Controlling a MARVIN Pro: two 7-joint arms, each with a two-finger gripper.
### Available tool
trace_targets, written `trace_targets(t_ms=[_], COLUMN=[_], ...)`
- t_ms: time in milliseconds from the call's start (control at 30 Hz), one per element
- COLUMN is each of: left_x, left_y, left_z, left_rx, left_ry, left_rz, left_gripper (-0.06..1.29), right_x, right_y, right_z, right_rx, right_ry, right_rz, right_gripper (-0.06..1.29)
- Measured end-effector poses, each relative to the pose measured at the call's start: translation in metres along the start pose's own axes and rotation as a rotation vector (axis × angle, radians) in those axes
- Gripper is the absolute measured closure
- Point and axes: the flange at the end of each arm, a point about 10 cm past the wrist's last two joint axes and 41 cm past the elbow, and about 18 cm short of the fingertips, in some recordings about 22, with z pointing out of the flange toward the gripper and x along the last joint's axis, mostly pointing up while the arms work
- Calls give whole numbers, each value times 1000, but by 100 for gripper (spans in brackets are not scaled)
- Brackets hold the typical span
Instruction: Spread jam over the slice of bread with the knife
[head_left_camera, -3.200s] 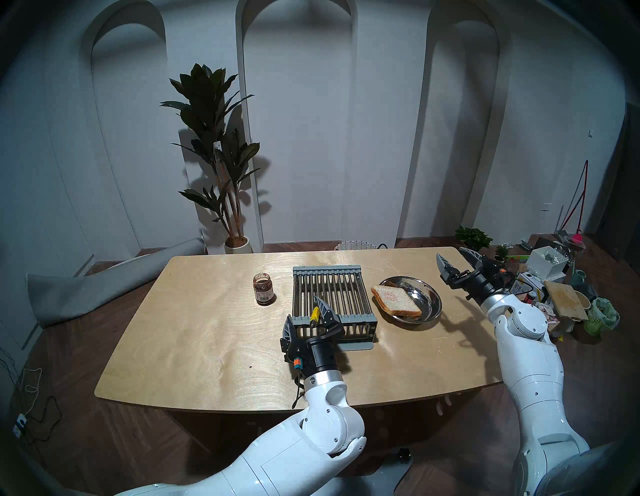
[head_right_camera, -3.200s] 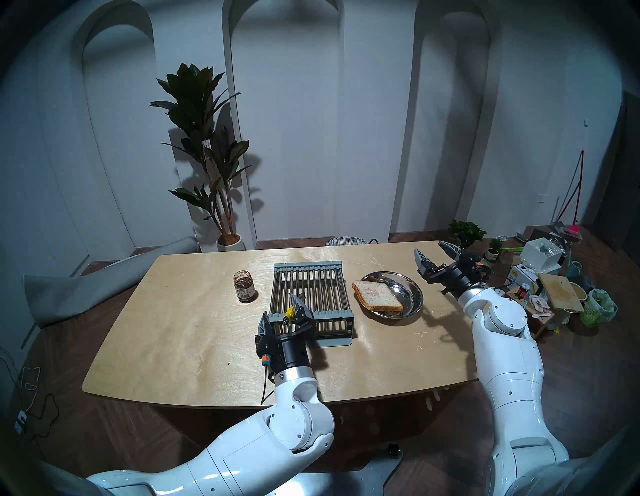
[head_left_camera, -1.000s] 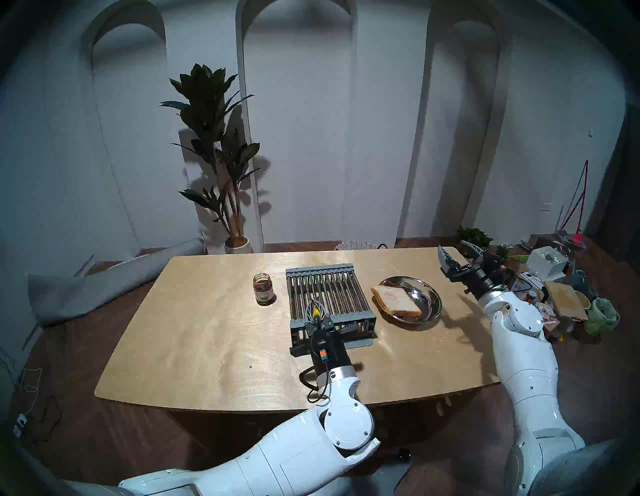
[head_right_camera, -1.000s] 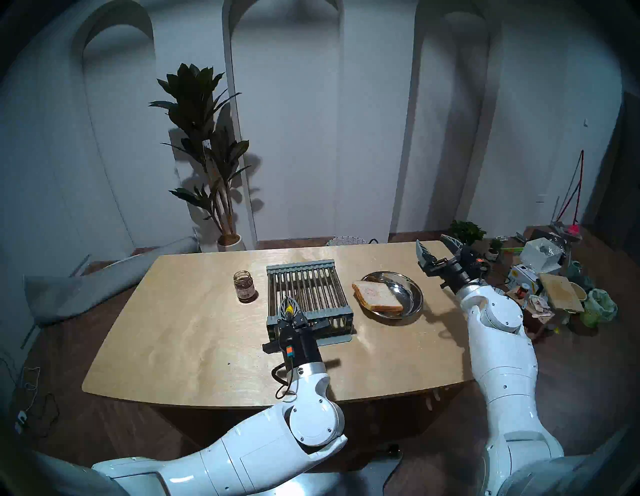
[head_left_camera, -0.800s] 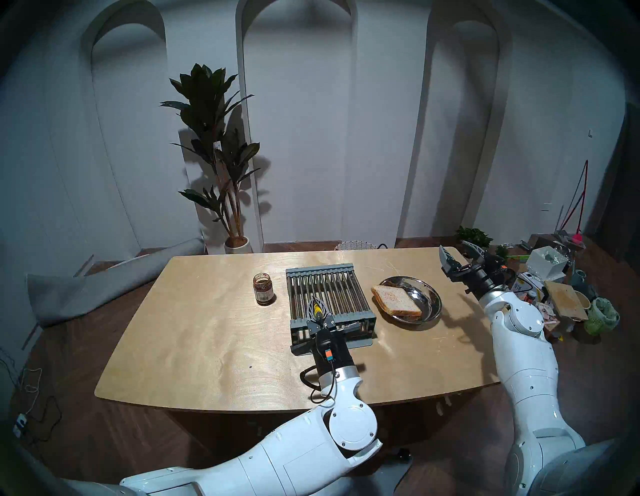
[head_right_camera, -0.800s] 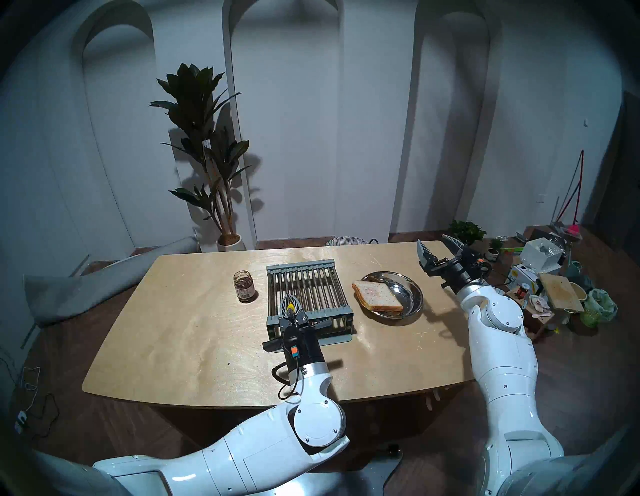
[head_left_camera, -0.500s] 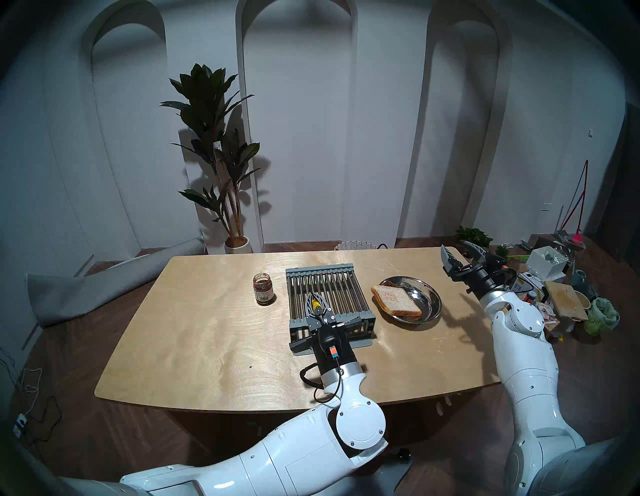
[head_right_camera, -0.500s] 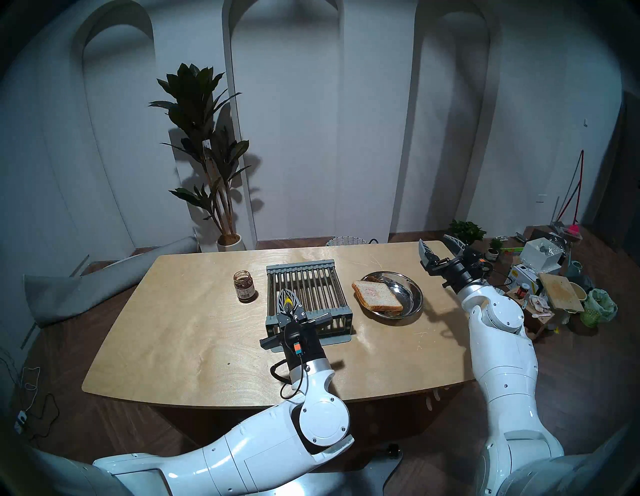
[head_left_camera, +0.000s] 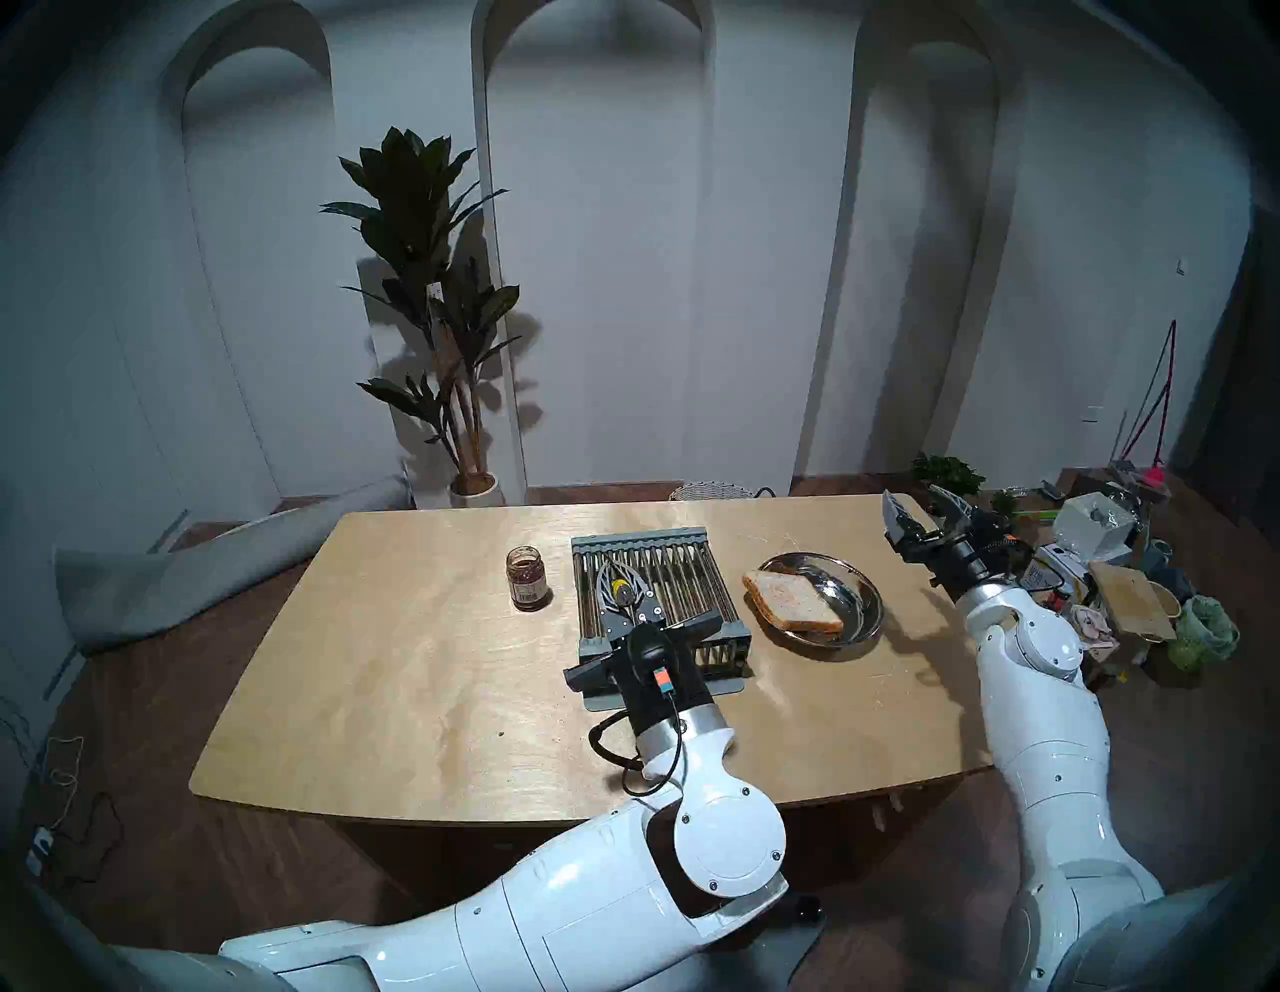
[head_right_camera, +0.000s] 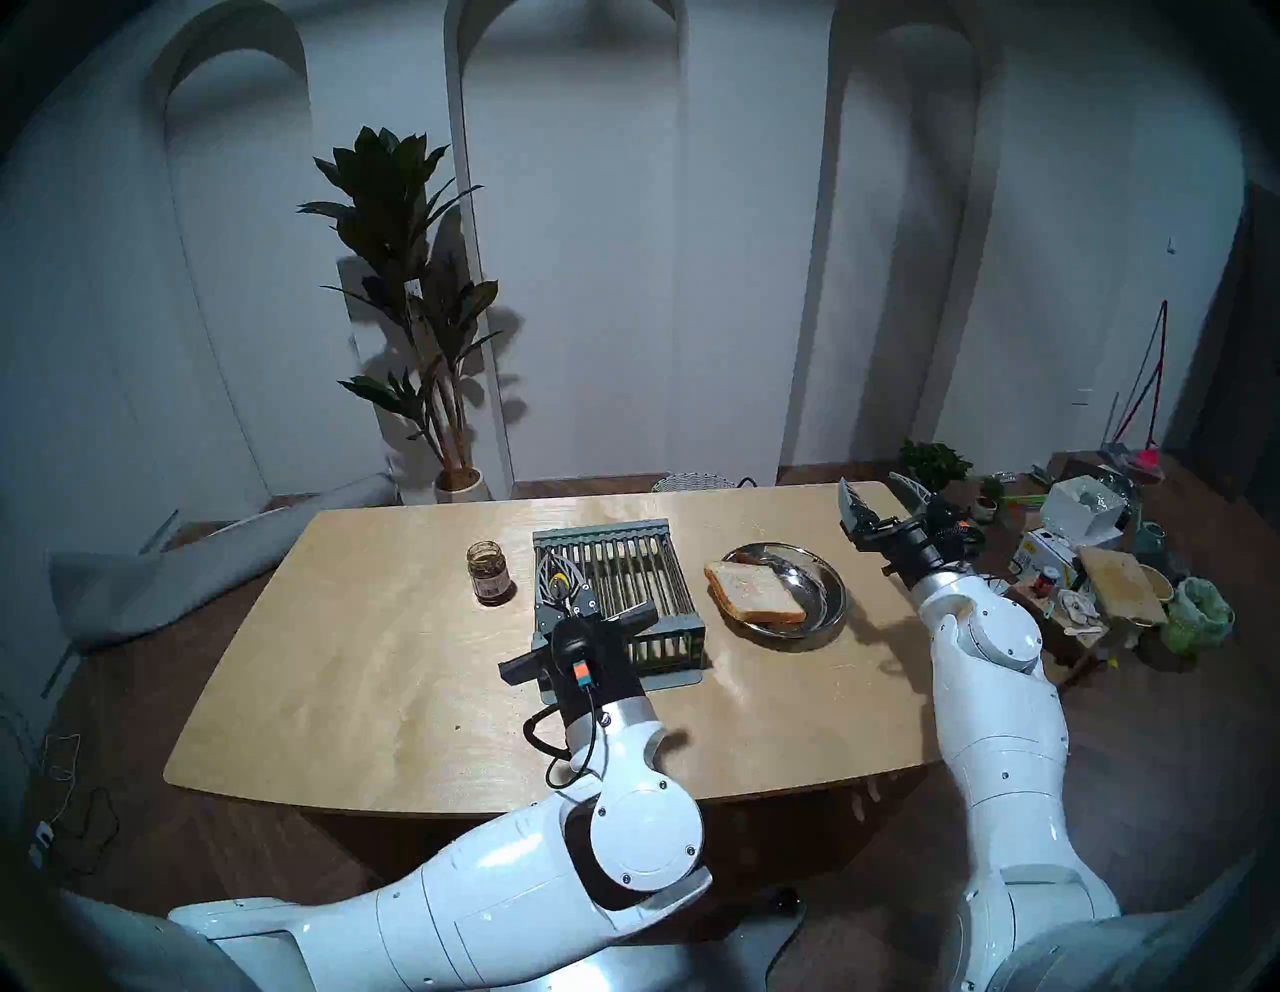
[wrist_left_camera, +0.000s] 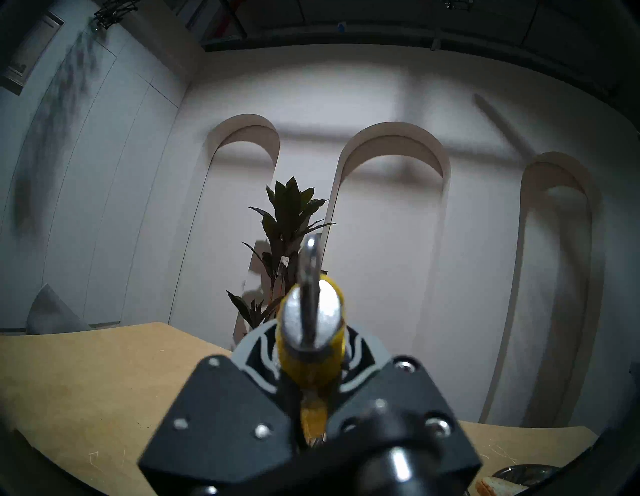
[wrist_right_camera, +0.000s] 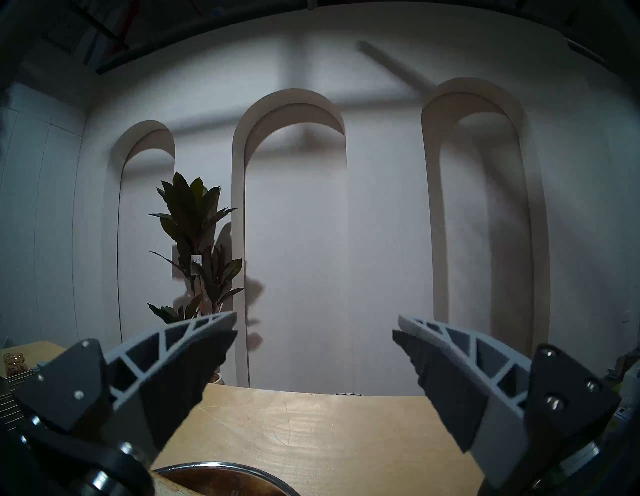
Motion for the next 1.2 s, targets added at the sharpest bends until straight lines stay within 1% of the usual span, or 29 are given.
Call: trace_targets(t_ms=[167,333,500,533,700,867,1200], left_x=[15,29,42,46,48,52,74], left_y=[-9,-24,-43,-54,-76,-95,-121], left_z=[13,29,48,57,74,88,114], left_rx=[-18,-25,-18,-8,7,0,-46], left_ry=[17,41,59,62,62,50,48], left_rz=[-5,14,43,65,114,156,200], left_gripper=[116,116,116,116,116,116,116], right_x=[-2,-5,-7,-9,-12,-10,-3], right_y=[-3,-7,-14,-18,-28,-36,-48], right_z=[-1,-3,-3,-3,-3,-2,6], right_rx=[-3,-3,3,8,22,36,53], right_ry=[1,2,4,4,6,14,23], right_rz=[7,15,24,29,36,31,-20], right_gripper=[0,0,0,0,0,0,0])
